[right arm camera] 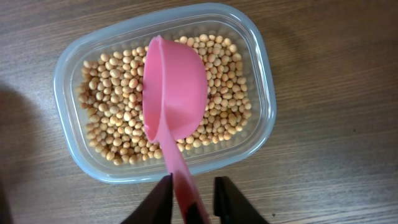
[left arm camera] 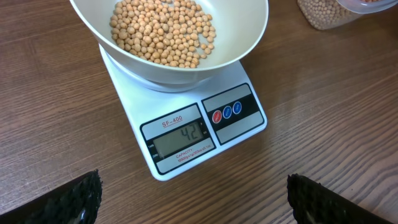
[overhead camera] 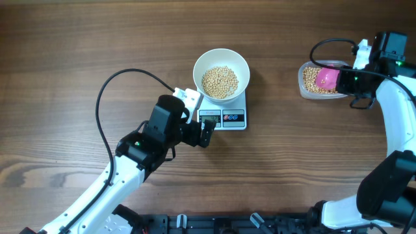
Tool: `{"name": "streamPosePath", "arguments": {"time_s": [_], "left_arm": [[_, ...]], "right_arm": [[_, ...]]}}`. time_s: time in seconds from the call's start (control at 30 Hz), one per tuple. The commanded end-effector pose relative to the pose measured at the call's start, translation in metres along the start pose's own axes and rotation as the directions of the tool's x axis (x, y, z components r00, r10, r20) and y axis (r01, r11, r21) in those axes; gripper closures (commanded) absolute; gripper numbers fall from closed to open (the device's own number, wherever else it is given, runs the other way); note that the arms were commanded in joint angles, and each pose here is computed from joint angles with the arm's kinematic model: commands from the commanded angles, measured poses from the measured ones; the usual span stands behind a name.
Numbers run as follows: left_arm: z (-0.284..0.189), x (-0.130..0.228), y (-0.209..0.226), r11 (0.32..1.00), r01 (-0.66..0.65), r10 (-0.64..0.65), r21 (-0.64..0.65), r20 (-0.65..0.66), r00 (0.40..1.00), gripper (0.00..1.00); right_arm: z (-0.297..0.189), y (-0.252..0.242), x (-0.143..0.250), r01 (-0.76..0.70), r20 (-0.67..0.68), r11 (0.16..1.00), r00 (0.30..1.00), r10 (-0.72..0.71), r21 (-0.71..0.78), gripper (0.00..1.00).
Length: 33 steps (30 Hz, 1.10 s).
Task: Scoop item into bowl and weigh 150g on scale
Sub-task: 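Dip the pink scoop into the soybeans again with the right gripper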
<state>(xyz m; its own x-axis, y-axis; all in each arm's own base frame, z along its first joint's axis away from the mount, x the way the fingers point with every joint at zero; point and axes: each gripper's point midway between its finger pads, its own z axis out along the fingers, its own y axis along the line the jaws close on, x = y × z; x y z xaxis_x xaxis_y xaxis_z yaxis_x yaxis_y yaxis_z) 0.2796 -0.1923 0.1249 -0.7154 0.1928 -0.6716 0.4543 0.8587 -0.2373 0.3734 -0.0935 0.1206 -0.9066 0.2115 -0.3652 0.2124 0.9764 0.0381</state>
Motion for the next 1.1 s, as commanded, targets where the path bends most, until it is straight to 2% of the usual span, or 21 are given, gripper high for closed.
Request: {"name": "streamPosePath", "arguments": {"time_s": [0.0, 0.13, 0.43, 0.47, 0.8, 0.93, 1.07], "left_arm": [[0.002, 0.003, -0.003, 1.000, -0.025, 0.025, 0.016, -0.009, 1.000, 0.00], [0.001, 0.003, -0.003, 1.000, -0.024, 0.025, 0.016, -0.009, 1.000, 0.00], [0.001, 0.003, -0.003, 1.000, -0.024, 0.025, 0.016, -0.009, 1.000, 0.00], [0.001, 0.003, -0.003, 1.000, -0.024, 0.025, 0.016, -0.009, 1.000, 0.00], [0.002, 0.003, -0.003, 1.000, -0.024, 0.024, 0.016, -0.009, 1.000, 0.00], [0.001, 0.003, -0.003, 1.000, -0.025, 0.025, 0.016, -0.009, 1.000, 0.00], [0.002, 0.003, -0.003, 1.000, -0.024, 0.024, 0.016, -0.009, 1.000, 0.00]], "right_arm": [[-0.018, -0.002, -0.010, -0.029, 0.054, 0.999, 0.998, 0.028, 0.019, 0.85], [-0.026, -0.002, -0.010, -0.038, 0.067, 0.999, 0.997, 0.037, 0.018, 0.85], [-0.034, -0.001, -0.010, -0.038, 0.080, 0.999, 0.996, 0.037, 0.017, 0.79], [-0.034, -0.001, -0.009, -0.038, 0.079, 0.999, 0.996, 0.037, 0.017, 0.82], [-0.034, -0.001, -0.009, -0.043, 0.080, 0.999, 0.996, 0.042, 0.018, 0.89], [-0.035, -0.002, -0.011, -0.042, 0.088, 0.999, 0.995, 0.041, 0.018, 0.96], [-0.035, -0.002, -0.013, -0.042, 0.094, 0.999, 0.995, 0.040, 0.018, 0.96]]}}
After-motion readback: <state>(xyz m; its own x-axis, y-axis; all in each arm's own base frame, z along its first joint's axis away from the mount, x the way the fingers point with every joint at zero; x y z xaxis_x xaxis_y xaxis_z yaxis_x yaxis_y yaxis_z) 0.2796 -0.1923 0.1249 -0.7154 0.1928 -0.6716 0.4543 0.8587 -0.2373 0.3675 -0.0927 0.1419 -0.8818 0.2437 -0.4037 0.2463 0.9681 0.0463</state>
